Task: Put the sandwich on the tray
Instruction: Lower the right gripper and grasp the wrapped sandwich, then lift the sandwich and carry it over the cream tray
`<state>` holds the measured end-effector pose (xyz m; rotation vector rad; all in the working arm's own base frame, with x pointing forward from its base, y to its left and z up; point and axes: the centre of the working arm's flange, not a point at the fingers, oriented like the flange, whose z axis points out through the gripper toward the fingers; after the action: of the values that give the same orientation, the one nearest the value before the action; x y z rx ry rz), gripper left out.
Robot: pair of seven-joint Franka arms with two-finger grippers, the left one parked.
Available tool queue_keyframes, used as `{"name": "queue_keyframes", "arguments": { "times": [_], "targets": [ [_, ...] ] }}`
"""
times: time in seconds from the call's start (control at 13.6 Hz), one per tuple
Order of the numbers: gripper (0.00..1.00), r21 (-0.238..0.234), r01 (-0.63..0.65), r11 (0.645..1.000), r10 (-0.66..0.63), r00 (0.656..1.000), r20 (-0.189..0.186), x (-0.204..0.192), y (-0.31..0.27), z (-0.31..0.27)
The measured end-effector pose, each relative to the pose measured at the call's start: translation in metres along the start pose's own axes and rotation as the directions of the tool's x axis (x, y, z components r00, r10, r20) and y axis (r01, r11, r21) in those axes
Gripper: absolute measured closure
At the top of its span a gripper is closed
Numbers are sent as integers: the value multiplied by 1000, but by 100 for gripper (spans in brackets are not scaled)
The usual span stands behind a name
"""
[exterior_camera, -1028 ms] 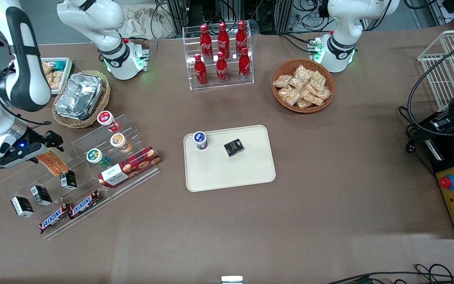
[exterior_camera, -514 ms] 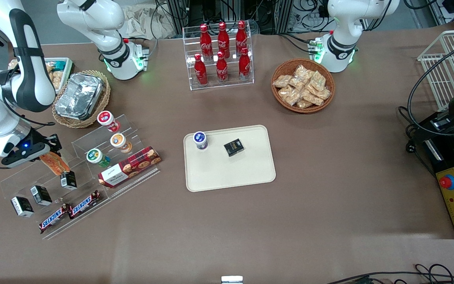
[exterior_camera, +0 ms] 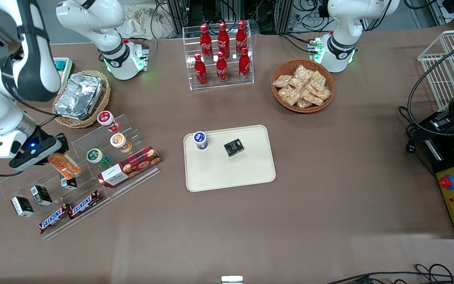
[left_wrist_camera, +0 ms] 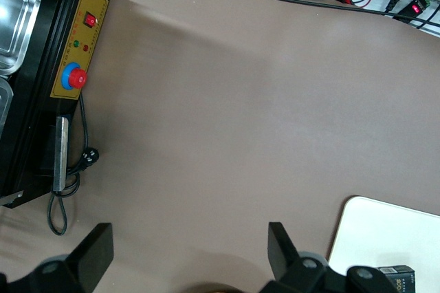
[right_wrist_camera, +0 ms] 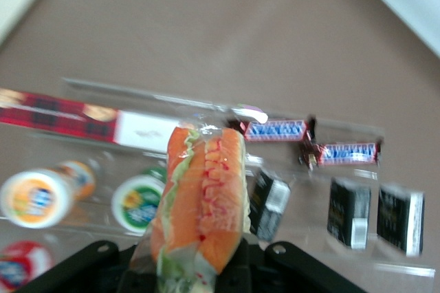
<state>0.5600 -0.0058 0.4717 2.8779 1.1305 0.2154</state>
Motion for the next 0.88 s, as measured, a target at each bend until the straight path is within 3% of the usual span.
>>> {"name": "queue_keyframes", "arguments": {
  "times": [0.22,0.44,0.73,0.88],
  "targets": [
    [81,6,151,989,-150,988,-27,64,-61,-23],
    [81,22,293,956,-292,956,-38,123,-131,-14],
    [81,59,350,935,-350,937,-6,205,-219,46],
    [81,54,390,919,-390,921,-12,247,-261,83]
  ]
}}
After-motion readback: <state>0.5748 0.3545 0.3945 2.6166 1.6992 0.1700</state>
